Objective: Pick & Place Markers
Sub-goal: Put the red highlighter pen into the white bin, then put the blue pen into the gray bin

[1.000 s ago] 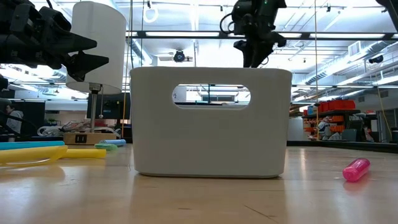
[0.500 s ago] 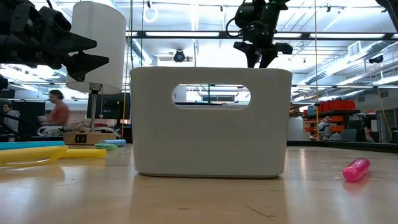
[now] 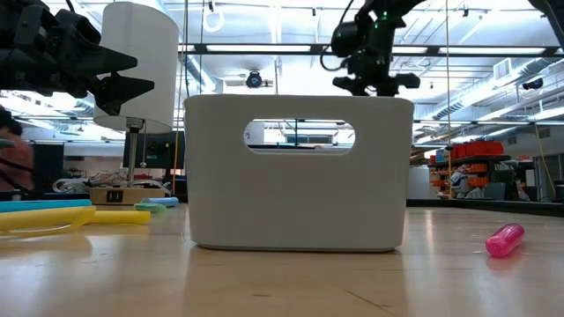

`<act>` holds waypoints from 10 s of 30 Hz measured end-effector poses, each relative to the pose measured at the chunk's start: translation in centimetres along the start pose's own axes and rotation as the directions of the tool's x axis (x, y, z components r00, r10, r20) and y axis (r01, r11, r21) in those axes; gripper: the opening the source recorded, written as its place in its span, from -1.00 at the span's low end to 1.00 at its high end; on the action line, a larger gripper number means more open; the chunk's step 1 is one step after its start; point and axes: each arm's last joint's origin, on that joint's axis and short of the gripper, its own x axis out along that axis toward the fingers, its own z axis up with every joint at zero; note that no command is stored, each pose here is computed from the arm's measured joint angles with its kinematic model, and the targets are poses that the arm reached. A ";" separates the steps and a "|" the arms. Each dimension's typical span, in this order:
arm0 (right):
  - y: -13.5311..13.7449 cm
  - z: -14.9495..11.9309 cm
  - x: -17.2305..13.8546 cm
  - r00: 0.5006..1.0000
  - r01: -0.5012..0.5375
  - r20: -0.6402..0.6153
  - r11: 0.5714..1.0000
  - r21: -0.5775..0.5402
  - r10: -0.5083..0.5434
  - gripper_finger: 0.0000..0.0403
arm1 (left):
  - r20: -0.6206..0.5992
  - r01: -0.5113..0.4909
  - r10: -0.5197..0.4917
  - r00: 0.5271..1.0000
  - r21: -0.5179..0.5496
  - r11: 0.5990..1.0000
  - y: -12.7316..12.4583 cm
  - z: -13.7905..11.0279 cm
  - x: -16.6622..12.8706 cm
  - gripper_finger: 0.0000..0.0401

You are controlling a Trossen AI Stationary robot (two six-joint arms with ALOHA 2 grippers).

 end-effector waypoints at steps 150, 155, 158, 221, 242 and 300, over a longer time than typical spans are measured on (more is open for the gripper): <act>5.0 14.2 -2.0 0.928 -0.354 0.357 -0.559 0.749 -0.109 -0.74 | -0.001 0.000 0.000 1.000 0.000 1.000 0.0 0.0 0.0 0.44; 3.4 15.0 -2.5 0.920 -0.374 0.364 -0.591 0.715 -0.142 -0.74 | 0.000 0.000 0.000 1.000 0.000 1.000 0.0 0.0 0.0 0.44; 2.6 15.8 -2.3 0.922 -0.367 0.363 -0.605 0.706 -0.135 -0.74 | -0.001 0.000 0.000 1.000 0.000 1.000 0.0 0.0 0.0 0.44; 1.0 22.6 12.9 0.982 0.032 0.114 -0.723 0.690 0.152 -0.74 | 0.000 0.000 0.000 1.000 0.000 1.000 0.0 0.0 0.0 0.44; 0.8 22.4 13.9 0.983 0.042 0.097 -0.701 0.712 0.157 -0.60 | 0.000 0.000 0.000 1.000 0.000 1.000 0.0 0.0 0.0 0.44; 4.6 16.6 -3.5 0.991 -0.101 0.126 0.389 0.916 -0.040 0.08 | 0.000 0.000 0.000 1.000 0.000 1.000 0.0 0.0 0.0 0.44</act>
